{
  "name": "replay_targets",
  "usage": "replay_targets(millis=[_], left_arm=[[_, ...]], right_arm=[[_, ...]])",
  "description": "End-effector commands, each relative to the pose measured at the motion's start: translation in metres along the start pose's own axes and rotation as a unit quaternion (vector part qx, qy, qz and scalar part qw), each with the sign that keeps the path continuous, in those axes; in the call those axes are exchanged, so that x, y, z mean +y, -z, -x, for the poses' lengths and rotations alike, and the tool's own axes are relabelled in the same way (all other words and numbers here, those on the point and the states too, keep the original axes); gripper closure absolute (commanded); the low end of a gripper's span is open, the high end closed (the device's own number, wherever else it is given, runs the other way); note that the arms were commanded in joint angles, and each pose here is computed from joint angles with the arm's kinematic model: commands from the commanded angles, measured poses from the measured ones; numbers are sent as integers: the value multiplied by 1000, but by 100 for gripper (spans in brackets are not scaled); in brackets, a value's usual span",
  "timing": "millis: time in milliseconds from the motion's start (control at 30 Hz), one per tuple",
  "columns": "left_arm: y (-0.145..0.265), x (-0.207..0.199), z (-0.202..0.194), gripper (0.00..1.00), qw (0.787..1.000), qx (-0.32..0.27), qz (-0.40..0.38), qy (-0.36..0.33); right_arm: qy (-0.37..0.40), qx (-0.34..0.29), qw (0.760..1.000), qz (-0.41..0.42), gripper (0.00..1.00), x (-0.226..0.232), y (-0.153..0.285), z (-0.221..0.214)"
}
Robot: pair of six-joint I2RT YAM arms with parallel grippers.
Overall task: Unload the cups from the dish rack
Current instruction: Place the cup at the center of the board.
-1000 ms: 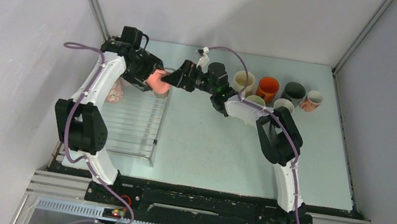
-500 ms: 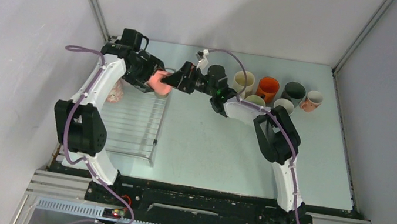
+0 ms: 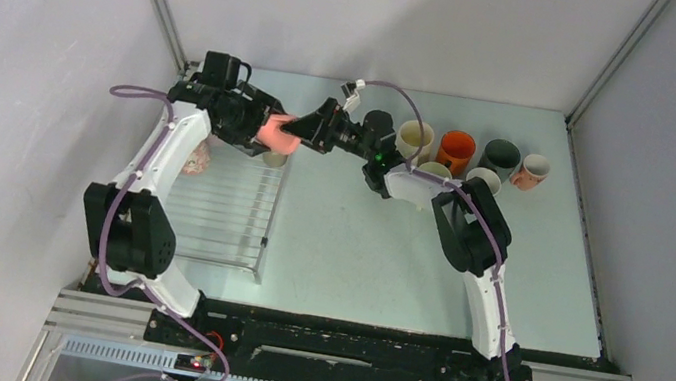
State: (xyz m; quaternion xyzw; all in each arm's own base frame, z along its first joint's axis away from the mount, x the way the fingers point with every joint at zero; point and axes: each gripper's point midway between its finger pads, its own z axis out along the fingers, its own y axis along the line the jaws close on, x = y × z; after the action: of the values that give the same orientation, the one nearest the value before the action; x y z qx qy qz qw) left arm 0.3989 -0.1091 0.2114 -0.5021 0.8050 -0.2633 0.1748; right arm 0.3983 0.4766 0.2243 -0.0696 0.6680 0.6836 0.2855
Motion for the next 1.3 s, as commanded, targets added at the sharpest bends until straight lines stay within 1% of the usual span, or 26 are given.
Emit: replay_targets(millis=[0, 133, 200, 267, 433, 700, 833, 967, 1000, 1167, 1200, 1267], left_arm=[[22, -28, -25, 100, 996, 37, -76, -4], [27, -35, -31, 100, 994, 49, -93, 0], [29, -38, -34, 100, 994, 53, -99, -1], [32, -41, -37, 100, 993, 57, -105, -2], [39, -46, -44, 100, 990, 67, -121, -9], [46, -49, -54, 100, 987, 82, -134, -23], [50, -50, -58, 100, 985, 93, -144, -27], [56, -52, -63, 100, 981, 103, -156, -44], [57, -52, -64, 100, 981, 105, -157, -47], [62, -54, -68, 99, 977, 114, -168, -64], [64, -54, -69, 97, 976, 113, -171, -68], [67, -56, -68, 89, 975, 108, -178, -74]], right_arm=[[25, -7, 997, 71, 15, 43, 0, 8], [25, -8, 996, 86, 25, 50, 3, 10], [29, -7, 995, 91, 28, 53, 5, 10], [33, -5, 995, 94, 34, 56, 7, 10], [46, 6, 994, 102, 45, 62, 11, 9], [62, 15, 991, 115, 65, 77, 19, 7], [70, 13, 990, 119, 78, 87, 22, 9], [79, 13, 989, 121, 99, 96, 26, 10], [81, 11, 989, 121, 100, 98, 26, 11], [90, 12, 990, 104, 100, 105, 28, 13], [91, 13, 991, 98, 100, 105, 28, 13], [100, 11, 991, 89, 100, 110, 31, 15]])
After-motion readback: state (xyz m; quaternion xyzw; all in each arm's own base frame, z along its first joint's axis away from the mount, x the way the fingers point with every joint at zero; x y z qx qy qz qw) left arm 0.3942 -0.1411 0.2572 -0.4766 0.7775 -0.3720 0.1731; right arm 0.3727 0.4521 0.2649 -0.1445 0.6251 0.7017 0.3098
